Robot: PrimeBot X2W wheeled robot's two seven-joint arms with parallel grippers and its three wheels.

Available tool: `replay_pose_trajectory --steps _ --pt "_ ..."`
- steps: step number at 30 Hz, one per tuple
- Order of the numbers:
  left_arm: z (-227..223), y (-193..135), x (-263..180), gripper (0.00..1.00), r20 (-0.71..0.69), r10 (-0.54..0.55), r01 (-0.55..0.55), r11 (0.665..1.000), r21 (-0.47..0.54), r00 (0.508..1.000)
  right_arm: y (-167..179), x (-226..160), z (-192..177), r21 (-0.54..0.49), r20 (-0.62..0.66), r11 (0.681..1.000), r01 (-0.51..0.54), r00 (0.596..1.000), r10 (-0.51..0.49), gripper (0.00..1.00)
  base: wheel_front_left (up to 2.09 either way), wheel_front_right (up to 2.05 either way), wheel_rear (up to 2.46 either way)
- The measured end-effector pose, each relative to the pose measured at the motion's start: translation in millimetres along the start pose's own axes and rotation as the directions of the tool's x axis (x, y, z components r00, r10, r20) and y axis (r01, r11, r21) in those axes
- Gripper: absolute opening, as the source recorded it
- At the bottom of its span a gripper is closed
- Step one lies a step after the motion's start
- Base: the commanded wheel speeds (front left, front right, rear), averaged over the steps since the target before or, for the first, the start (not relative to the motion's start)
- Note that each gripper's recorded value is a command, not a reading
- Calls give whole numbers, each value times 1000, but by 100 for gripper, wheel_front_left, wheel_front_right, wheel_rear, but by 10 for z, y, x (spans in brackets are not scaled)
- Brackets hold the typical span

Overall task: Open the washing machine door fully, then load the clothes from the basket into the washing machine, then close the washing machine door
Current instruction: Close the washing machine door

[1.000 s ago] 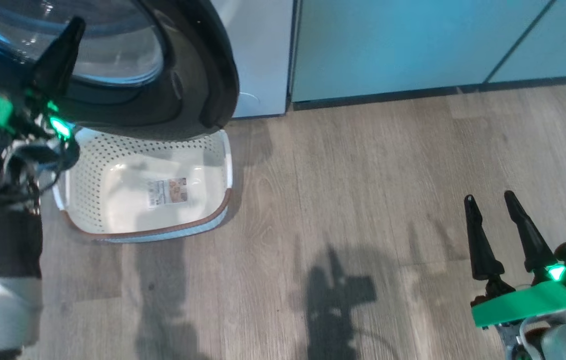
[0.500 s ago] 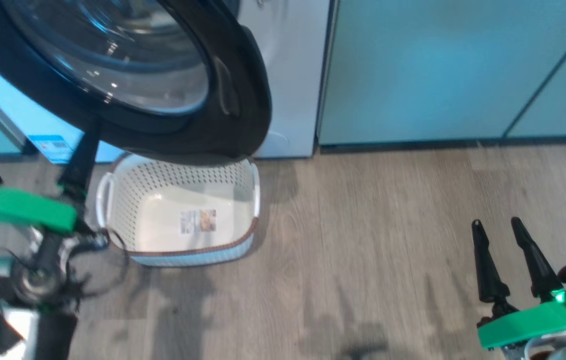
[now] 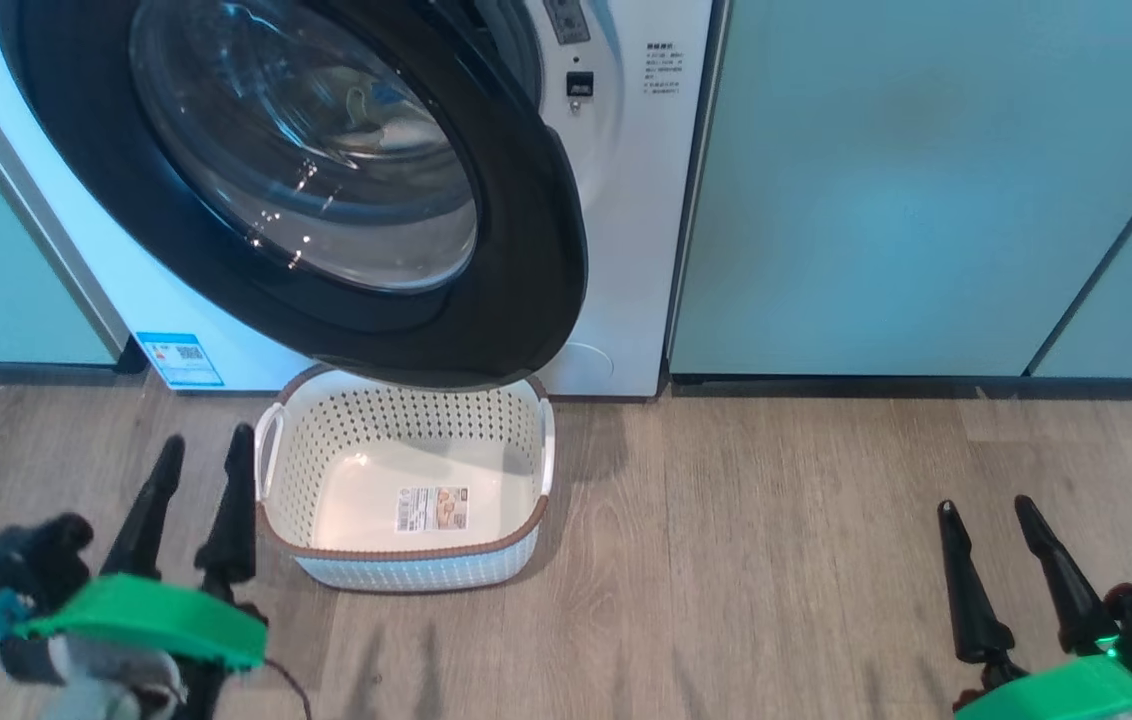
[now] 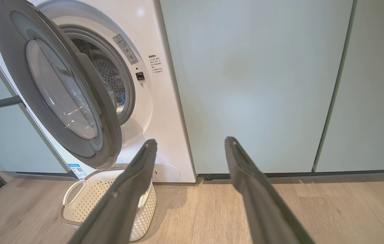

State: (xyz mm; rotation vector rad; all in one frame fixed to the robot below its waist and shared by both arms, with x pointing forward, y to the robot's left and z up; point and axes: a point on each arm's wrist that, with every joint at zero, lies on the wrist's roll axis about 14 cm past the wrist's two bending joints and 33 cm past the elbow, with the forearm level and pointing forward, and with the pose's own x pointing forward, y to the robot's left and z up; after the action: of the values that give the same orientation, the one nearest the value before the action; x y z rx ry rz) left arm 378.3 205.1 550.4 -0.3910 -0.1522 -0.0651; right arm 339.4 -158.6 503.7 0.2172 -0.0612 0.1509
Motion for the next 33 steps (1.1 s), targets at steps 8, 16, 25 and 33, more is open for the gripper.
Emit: replay_pose_trajectory --steps 8,16,25,33 --pt "-77 -82 -191 100 -21 -6 11 973 229 1000 -34 -68 -4 -14 -5 1000 4 1000 -4 100 0 0 0" --pt "-204 -151 -299 100 -58 -7 22 967 252 998 -74 -168 -76 -16 -29 1000 22 999 -23 100 0 0 0" --pt "-219 -179 -278 100 -60 -11 26 967 254 998 -104 -194 -61 -17 -25 999 34 999 -34 100 0 0 0" --pt "-223 -170 -283 100 -61 -6 22 964 264 998 -115 -187 -63 -17 -25 999 36 999 -37 0 0 0 0"
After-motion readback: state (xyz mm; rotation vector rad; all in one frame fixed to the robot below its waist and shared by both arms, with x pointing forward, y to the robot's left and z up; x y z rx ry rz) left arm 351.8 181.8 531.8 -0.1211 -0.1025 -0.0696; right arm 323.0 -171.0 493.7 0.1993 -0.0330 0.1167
